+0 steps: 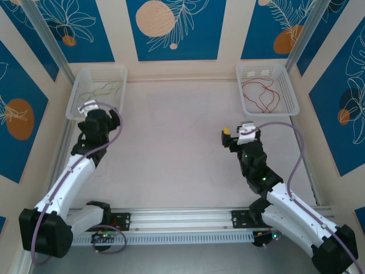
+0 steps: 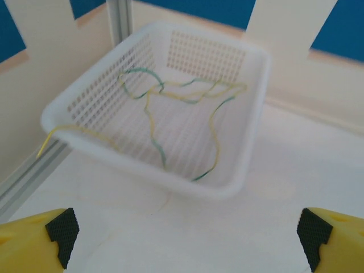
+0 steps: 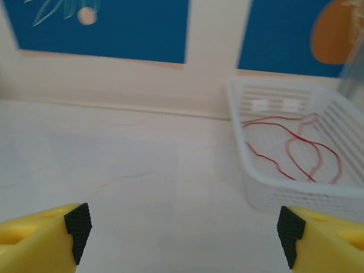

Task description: Untangle the cables

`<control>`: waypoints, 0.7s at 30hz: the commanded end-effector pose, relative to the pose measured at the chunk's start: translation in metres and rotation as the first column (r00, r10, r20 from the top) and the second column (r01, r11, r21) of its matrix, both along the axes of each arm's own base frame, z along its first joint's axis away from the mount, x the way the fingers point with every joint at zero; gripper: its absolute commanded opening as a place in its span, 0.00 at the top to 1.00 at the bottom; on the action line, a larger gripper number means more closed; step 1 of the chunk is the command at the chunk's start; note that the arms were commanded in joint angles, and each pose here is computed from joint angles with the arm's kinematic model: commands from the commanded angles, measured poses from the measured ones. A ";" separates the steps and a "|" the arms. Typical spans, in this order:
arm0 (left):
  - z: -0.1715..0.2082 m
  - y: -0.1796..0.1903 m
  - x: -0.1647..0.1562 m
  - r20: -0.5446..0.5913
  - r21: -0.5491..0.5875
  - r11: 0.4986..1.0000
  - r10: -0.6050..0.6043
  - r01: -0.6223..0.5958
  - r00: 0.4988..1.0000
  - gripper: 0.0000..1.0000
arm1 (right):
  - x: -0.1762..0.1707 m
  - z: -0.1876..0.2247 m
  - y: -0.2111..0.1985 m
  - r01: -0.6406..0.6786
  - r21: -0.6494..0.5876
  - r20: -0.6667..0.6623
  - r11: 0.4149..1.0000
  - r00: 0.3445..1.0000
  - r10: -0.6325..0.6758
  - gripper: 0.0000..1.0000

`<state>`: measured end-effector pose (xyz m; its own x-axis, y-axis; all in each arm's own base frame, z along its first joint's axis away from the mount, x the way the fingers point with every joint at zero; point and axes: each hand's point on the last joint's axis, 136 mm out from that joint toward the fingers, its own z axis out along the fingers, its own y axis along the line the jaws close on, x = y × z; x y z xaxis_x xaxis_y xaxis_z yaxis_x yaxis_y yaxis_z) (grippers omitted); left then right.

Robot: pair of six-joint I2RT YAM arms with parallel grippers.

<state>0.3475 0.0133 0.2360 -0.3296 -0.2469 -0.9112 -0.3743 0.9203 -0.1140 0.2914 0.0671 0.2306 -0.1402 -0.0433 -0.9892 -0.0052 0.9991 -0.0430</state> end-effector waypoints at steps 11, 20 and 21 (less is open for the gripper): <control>-0.066 0.039 -0.055 -0.026 0.197 0.970 0.153 -0.145 0.988 0.00 | 0.006 -0.054 -0.064 0.195 0.133 -0.110 0.972 0.977 -0.181 0.10; -0.100 0.025 -0.041 0.025 0.363 0.932 -0.005 -0.005 1.000 0.00 | 0.043 -0.108 -0.084 0.257 0.110 -0.226 0.960 0.947 -0.227 0.13; -0.102 0.023 -0.036 0.011 0.371 0.929 -0.016 0.011 1.000 0.00 | 0.047 -0.109 -0.084 0.262 0.103 -0.235 0.960 0.944 -0.232 0.13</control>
<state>0.2868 0.0465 0.0990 -0.4454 0.0562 -0.8936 -0.3834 0.8899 0.2471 0.3173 -0.0212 0.0977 -0.4427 0.1329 -0.8868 0.2651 0.9642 0.0122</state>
